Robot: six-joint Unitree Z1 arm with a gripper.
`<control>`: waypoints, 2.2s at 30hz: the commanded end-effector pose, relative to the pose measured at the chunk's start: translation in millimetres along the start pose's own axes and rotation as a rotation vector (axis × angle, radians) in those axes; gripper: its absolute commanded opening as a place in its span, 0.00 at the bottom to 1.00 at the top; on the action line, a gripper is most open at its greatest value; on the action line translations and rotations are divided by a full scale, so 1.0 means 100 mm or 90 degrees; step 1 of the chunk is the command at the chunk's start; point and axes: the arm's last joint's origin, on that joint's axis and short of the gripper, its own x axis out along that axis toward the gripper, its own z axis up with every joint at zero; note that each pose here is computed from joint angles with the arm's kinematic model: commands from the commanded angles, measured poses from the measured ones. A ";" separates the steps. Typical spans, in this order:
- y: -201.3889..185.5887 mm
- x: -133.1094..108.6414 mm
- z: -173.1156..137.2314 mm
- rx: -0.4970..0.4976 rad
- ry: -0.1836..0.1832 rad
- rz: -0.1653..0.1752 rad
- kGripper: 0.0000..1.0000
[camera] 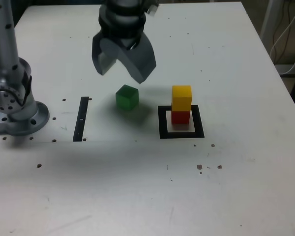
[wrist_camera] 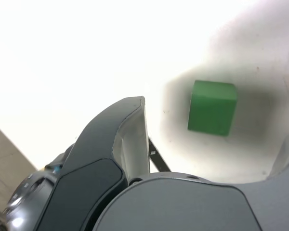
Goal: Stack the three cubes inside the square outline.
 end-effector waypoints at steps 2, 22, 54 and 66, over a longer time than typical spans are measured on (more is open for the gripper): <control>-0.02 0.16 0.03 0.002 0.010 -0.006 0.98; -0.03 0.53 0.17 -0.001 0.000 -0.008 0.72; 0.04 0.25 0.25 -0.010 -0.044 -0.046 0.15; 0.29 -0.81 0.24 -0.157 -0.055 -0.043 0.15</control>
